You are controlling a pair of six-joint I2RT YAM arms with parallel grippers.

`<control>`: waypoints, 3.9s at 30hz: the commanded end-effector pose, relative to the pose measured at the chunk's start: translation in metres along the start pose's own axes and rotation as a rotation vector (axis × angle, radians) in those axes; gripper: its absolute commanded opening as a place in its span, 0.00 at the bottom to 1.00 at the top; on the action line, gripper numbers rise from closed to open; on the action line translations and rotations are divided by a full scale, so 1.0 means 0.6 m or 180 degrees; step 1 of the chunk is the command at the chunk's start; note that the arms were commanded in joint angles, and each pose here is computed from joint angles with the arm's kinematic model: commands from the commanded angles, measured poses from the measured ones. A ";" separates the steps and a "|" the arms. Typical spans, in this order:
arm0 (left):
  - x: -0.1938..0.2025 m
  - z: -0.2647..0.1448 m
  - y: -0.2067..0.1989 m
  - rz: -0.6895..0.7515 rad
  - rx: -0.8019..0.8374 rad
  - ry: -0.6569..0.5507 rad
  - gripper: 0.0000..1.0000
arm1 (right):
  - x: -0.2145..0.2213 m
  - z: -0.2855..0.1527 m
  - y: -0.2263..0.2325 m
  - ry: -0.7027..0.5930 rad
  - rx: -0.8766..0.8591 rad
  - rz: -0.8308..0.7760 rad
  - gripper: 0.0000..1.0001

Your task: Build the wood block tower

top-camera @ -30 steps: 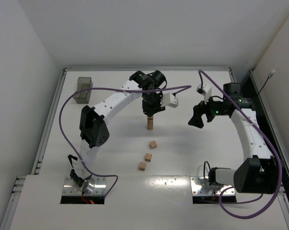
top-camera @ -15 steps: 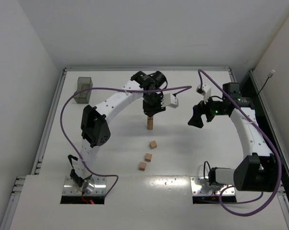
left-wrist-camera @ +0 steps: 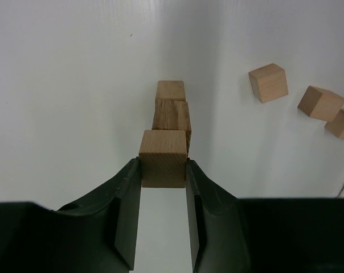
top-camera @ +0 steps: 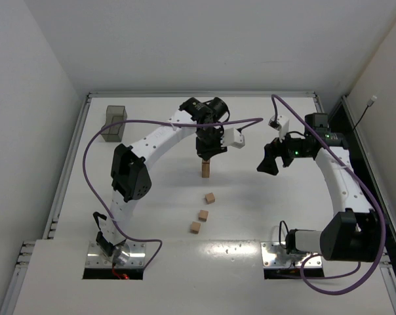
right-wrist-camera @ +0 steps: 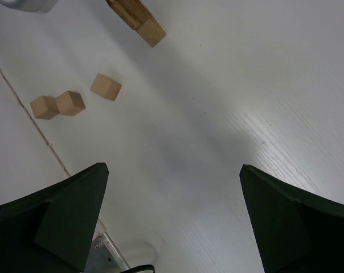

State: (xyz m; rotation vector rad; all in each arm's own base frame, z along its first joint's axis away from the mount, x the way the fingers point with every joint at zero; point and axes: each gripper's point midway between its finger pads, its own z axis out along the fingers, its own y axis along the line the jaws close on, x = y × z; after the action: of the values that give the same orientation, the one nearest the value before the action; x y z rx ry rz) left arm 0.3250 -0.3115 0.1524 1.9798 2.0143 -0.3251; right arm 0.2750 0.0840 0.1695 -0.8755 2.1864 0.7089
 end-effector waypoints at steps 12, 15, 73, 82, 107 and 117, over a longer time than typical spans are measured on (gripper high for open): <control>-0.033 -0.026 -0.018 0.0136 0.0015 -0.0209 0.70 | -0.027 -0.003 -0.004 -0.0166 -0.0022 -0.0106 0.98; -0.035 -0.037 -0.014 0.0120 -0.0048 -0.0226 0.72 | -0.027 -0.003 -0.004 -0.0166 -0.0022 -0.0106 0.98; 0.310 -0.283 0.119 -0.3392 -0.1005 -0.2441 0.74 | 0.090 0.335 0.231 0.1167 -0.1306 -0.2898 0.52; 0.313 -0.276 0.121 -0.3391 -0.0918 -0.2461 0.74 | 0.104 0.340 0.236 0.1355 -0.1457 -0.2875 0.52; 0.313 -0.270 0.113 -0.3318 -0.0899 -0.2448 0.75 | 0.098 0.338 0.223 0.1475 -0.1144 -0.2955 0.00; 0.297 -0.282 0.084 -0.3137 -0.0854 -0.2532 0.75 | -0.007 0.218 0.323 0.1321 -0.1830 -0.2617 0.00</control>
State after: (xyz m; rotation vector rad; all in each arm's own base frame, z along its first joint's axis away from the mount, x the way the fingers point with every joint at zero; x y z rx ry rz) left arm 0.3725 -0.0812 0.2218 0.3530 2.1961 -0.8263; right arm 0.2041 0.2900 0.0759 -2.2269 1.7244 0.6042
